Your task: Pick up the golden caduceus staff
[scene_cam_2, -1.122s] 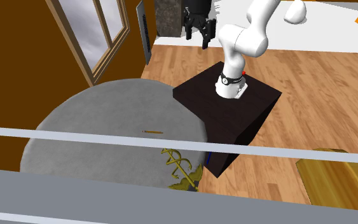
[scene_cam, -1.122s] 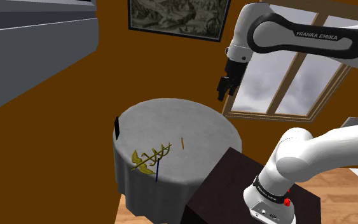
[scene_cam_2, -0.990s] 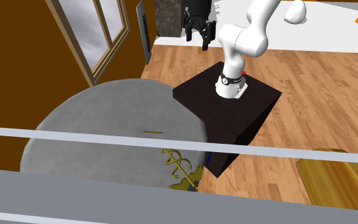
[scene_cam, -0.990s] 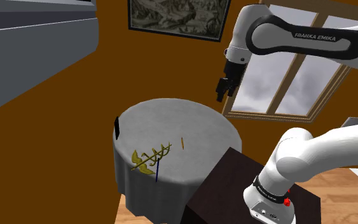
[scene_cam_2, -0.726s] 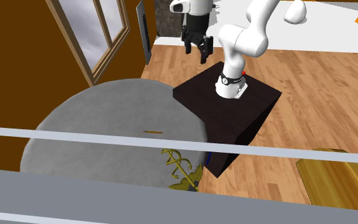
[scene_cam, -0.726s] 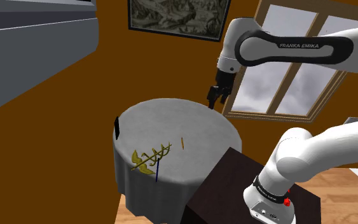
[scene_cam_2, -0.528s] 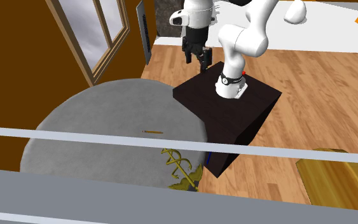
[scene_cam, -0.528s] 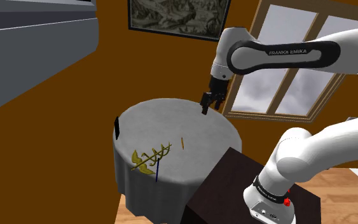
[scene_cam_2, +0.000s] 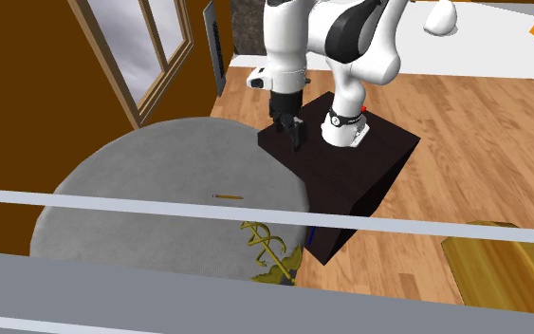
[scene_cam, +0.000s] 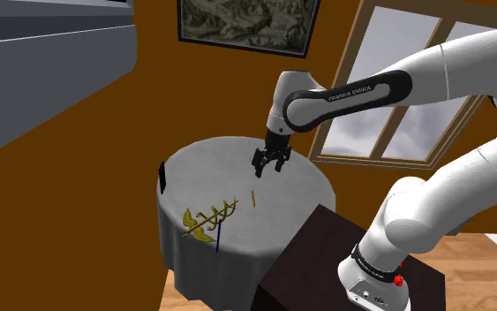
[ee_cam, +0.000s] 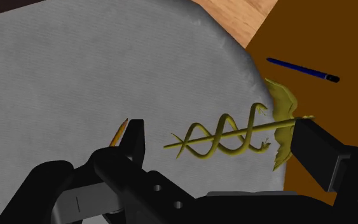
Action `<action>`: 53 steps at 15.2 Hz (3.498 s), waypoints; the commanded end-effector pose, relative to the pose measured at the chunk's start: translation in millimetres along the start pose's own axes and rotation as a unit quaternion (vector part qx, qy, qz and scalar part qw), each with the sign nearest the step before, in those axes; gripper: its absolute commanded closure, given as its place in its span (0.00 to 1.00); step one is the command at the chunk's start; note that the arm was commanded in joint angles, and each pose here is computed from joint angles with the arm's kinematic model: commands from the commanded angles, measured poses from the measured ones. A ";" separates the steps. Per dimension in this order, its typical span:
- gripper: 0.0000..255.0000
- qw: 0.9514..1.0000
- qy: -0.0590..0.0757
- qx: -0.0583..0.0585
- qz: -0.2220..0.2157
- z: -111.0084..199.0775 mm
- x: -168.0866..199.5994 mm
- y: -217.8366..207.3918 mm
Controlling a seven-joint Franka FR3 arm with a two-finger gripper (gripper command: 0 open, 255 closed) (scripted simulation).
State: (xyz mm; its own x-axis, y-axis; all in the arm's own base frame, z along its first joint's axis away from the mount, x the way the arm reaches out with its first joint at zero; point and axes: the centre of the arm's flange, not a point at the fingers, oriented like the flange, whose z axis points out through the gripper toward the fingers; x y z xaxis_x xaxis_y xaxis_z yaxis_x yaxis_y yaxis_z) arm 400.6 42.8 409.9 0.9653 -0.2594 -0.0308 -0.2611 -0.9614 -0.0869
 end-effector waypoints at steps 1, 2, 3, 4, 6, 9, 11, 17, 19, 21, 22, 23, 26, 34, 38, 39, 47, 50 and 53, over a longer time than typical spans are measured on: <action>0.00 1.000 0.000 0.006 0.012 22.0 9.2 -8.7; 0.00 1.000 -0.001 0.009 0.018 32.9 14.3 -13.3; 0.00 1.000 -0.001 0.012 0.023 43.7 19.5 -18.0; 0.00 0.999 -0.002 0.015 0.029 54.5 24.7 -22.7; 0.00 0.999 -0.003 0.021 0.040 76.2 35.2 -32.1; 0.00 0.998 -0.005 0.030 0.057 108.4 51.4 -46.2; 0.00 0.997 -0.006 0.036 0.068 129.8 62.3 -55.6; 0.00 0.993 -0.009 0.054 0.101 193.4 96.2 -83.9; 0.00 0.992 -0.010 0.059 0.112 214.5 107.8 -93.4; 0.00 0.992 -0.010 0.060 0.113 221.7 109.0 -93.8; 0.00 0.992 -0.010 0.060 0.113 227.0 109.2 -93.4; 0.00 0.992 -0.010 0.060 0.113 232.3 109.4 -92.9; 0.00 0.992 -0.010 0.060 0.113 248.0 109.9 -91.5; 1.00 0.992 -0.010 0.060 0.114 257.0 109.6 -91.0; 1.00 0.992 -0.010 0.060 0.114 257.1 109.7 -91.3; 1.00 0.992 -0.010 0.060 0.113 256.3 110.1 -90.8; 1.00 0.992 -0.010 0.060 0.113 214.3 108.8 -94.5; 1.00 0.992 -0.010 0.060 0.113 198.5 108.3 -95.8; 1.00 0.992 -0.010 0.060 0.113 182.7 107.8 -97.2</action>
State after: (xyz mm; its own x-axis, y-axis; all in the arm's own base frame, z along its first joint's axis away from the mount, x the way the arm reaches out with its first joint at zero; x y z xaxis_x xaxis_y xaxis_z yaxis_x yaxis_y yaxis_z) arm 528.8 124.3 226.9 0.8815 -0.4648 -0.0837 -0.4719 -0.8602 -0.1932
